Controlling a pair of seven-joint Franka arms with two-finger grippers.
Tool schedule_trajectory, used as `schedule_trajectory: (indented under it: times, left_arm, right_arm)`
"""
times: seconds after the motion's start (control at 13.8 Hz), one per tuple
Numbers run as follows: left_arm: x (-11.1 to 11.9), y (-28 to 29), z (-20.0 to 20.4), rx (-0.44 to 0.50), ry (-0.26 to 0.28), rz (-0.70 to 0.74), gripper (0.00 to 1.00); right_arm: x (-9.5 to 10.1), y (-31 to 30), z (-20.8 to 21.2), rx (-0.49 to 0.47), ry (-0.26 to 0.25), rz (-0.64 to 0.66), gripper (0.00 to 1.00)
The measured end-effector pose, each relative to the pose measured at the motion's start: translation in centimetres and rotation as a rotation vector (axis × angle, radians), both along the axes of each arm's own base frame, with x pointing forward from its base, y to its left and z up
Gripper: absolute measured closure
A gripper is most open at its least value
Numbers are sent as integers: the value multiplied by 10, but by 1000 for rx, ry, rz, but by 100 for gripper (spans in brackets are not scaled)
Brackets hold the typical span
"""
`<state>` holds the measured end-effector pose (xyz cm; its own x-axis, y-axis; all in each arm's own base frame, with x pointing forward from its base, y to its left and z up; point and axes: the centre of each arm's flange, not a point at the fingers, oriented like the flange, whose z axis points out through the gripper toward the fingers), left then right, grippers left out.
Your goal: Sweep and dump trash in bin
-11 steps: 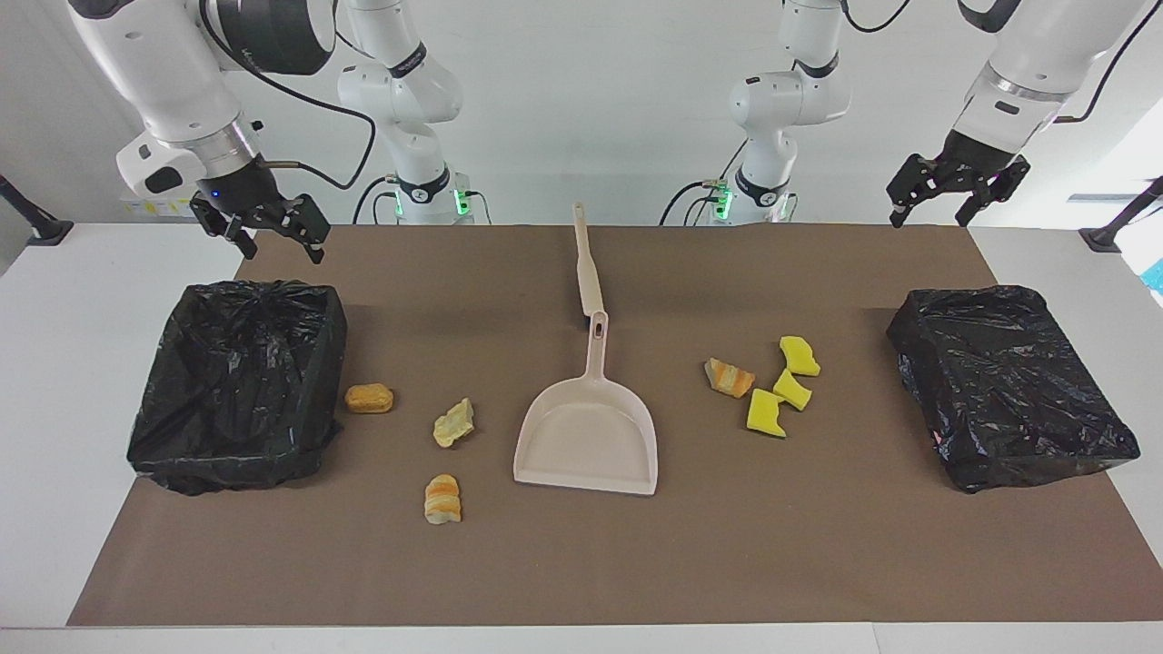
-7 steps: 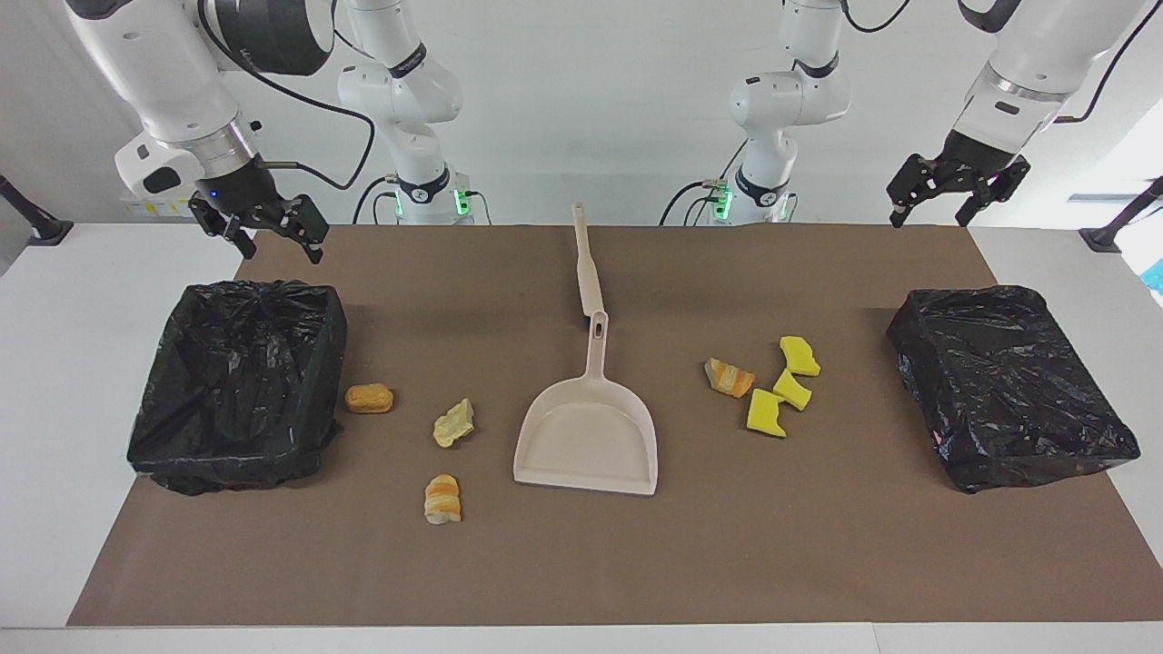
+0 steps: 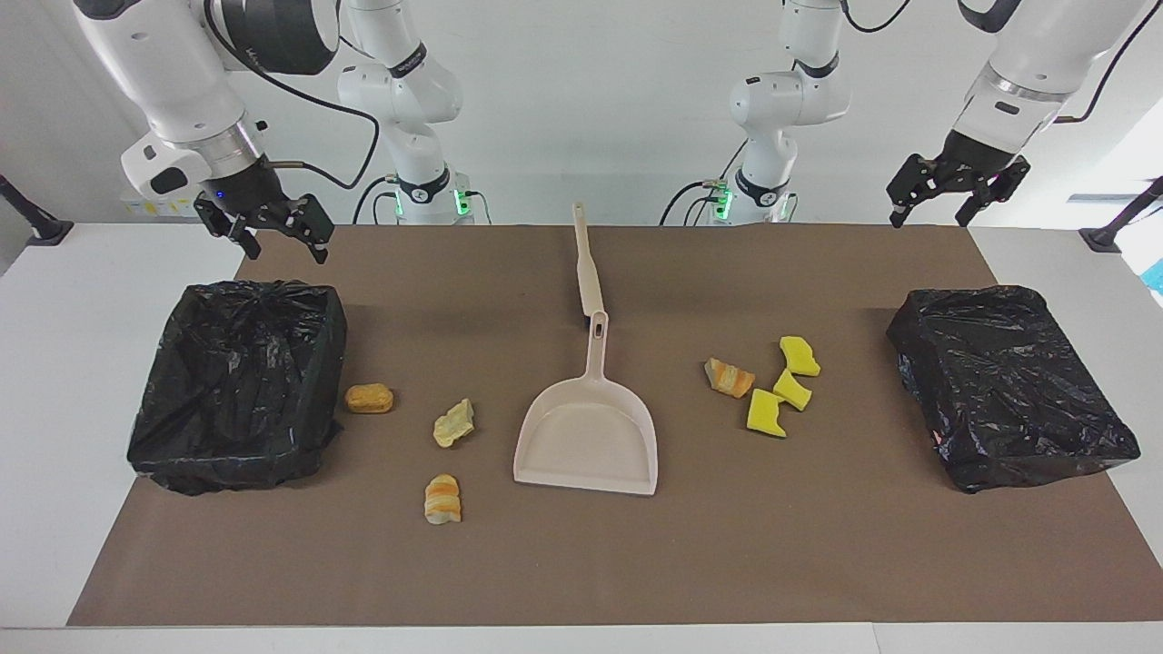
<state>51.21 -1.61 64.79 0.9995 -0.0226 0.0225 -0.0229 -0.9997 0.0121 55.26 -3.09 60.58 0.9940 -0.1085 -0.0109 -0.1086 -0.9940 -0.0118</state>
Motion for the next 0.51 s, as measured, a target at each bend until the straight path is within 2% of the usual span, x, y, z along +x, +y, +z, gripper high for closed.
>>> schedule_trajectory:
  times: [0.29, 0.51]
  left_arm:
    - [0, 1, 0, 0, 1, 2, 0]
    - [-3, -3, -2, 1, 21, -5, 0]
  right_arm:
    - [0, 0, 0, 0, 0, -1, 0]
    - [0, 0, 0, 0, 0, -1, 0]
